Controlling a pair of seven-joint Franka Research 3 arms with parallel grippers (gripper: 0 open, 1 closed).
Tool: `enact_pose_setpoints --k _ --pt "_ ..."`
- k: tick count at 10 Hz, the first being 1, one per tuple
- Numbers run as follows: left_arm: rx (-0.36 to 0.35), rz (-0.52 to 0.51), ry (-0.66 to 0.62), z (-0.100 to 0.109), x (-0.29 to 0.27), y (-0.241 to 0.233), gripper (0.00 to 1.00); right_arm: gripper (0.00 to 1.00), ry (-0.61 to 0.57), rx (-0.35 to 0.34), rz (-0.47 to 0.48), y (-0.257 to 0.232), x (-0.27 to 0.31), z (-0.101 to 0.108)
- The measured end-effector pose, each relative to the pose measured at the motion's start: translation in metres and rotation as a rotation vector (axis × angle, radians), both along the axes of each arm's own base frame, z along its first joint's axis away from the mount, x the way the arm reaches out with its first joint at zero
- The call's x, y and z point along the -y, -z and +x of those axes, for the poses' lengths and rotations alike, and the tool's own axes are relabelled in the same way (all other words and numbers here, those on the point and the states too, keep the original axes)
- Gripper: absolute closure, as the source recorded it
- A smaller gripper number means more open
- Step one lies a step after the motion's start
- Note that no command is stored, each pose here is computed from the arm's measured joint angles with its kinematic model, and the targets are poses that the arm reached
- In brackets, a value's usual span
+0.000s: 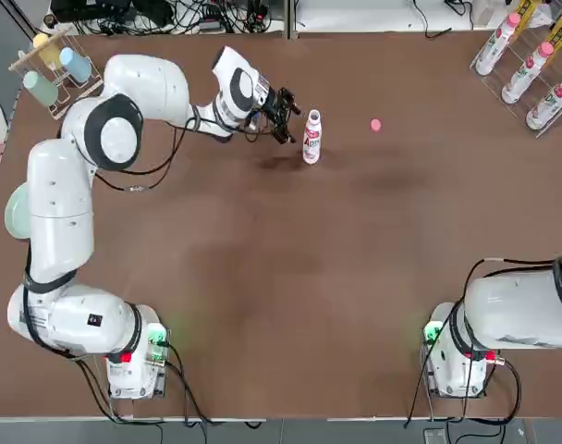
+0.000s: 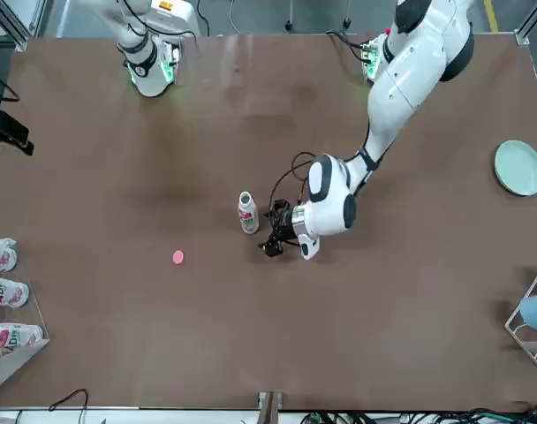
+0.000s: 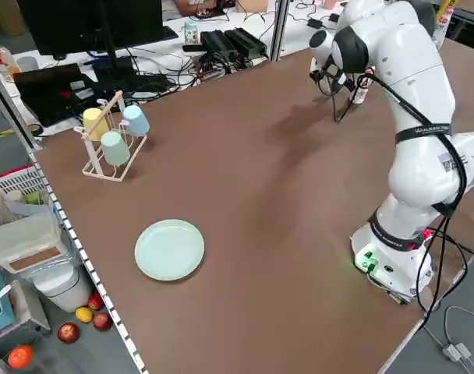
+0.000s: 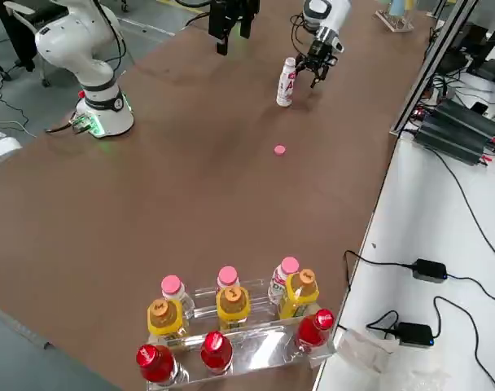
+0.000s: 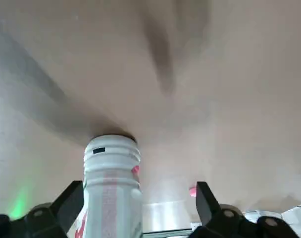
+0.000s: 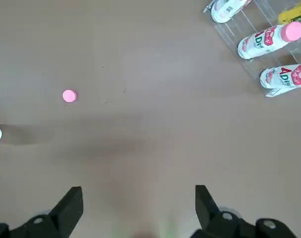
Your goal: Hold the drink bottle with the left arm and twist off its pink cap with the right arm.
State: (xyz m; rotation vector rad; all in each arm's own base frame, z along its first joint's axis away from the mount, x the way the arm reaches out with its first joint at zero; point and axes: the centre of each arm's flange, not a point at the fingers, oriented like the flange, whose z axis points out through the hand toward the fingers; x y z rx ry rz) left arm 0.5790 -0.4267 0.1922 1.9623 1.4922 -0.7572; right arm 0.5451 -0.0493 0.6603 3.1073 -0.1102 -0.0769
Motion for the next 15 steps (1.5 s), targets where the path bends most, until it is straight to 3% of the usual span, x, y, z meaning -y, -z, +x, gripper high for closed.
enact_pose_setpoints --k 4,6,8,15 --pt "0.109 0.067 0.03 0.037 -0.047 -0.027 0.0 0.0 0.0 -0.015 0.0 0.003 0.003 0.0" --pt "0.183 0.124 -0.006 0.076 -0.113 -0.048 0.0 0.0 0.004 -0.007 0.0 0.002 0.006 0.001" --pt "0.19 0.162 -0.026 0.101 -0.174 -0.065 0.0 0.0 -0.003 -0.001 -0.001 0.0 0.003 0.001" --pt "0.19 0.165 -0.028 0.105 -0.184 -0.073 0.0 0.0 -0.012 0.0 0.025 0.001 -0.003 0.003"
